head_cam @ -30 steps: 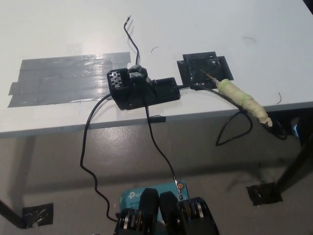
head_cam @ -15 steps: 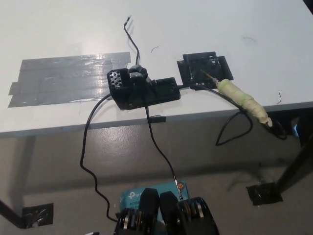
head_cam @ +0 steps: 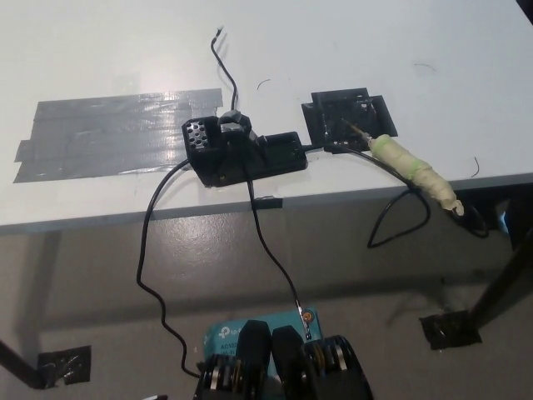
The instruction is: The robot uses its right hand to grab the soldering gun kept on the middle of the table and pulls it out of its base and keep it on the right side of the base
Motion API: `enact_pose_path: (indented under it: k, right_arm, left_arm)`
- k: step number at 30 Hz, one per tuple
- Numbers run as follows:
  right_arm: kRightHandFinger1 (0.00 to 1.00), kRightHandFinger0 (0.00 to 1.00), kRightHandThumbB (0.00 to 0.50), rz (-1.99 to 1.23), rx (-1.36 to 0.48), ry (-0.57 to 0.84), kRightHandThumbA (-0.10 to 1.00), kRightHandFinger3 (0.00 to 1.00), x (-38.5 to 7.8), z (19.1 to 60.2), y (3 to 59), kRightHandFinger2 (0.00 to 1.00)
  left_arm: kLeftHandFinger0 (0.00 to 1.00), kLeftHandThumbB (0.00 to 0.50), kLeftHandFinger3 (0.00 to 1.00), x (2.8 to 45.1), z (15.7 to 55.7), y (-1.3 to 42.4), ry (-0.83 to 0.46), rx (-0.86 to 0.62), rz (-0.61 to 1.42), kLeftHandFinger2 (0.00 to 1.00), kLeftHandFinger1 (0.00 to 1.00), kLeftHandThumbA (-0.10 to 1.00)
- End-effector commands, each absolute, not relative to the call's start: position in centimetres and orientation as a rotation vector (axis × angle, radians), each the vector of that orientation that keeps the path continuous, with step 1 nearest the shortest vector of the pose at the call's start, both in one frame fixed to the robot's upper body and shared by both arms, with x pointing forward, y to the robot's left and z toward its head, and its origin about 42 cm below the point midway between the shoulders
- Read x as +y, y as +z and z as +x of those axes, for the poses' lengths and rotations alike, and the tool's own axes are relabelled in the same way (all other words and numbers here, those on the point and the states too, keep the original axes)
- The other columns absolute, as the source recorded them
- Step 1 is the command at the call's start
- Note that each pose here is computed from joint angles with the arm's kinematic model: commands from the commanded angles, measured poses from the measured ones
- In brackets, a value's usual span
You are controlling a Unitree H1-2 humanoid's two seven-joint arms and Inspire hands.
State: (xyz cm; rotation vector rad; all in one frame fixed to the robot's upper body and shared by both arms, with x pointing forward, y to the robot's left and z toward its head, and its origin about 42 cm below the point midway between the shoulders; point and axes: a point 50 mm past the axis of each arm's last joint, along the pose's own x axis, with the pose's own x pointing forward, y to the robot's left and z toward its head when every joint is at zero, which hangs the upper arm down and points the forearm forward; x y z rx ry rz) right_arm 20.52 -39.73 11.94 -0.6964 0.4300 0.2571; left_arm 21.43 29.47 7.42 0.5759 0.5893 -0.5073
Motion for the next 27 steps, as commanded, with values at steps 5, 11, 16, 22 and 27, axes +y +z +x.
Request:
enact_pose_path:
  k: [5,11,16,22,27]
  right_arm:
    - [0.82,0.73,0.21,-0.738,0.442,0.267,0.31,1.0,-40.46,20.53,13.0,1.0]
    - [0.79,0.74,0.192,-0.743,0.487,0.285,0.25,1.0,-40.1,20.61,13.51,1.0]
    - [0.7,0.65,0.194,-0.73,0.482,0.288,0.23,1.0,-39.93,20.9,13.56,0.94]
    - [0.86,0.82,0.175,-0.744,0.498,0.299,0.27,1.0,-40.0,20.62,13.52,1.0]
    - [0.82,0.79,0.163,-0.732,0.509,0.309,0.24,1.0,-40.23,20.02,13.4,0.99]
  left_arm:
    - [0.77,0.233,1.0,29.77,21.0,7.67,-0.485,0.578,0.565,0.97,0.86,0.51]
    - [0.76,0.233,1.0,29.71,21.16,7.7,-0.486,0.571,0.569,0.96,0.84,0.52]
    - [0.78,0.245,1.0,29.83,21.31,7.6,-0.478,0.576,0.557,0.97,0.85,0.51]
    - [0.77,0.241,1.0,29.8,21.07,7.66,-0.48,0.577,0.566,0.97,0.85,0.53]
    - [0.77,0.231,1.0,29.68,20.51,7.44,-0.483,0.583,0.564,0.98,0.86,0.52]
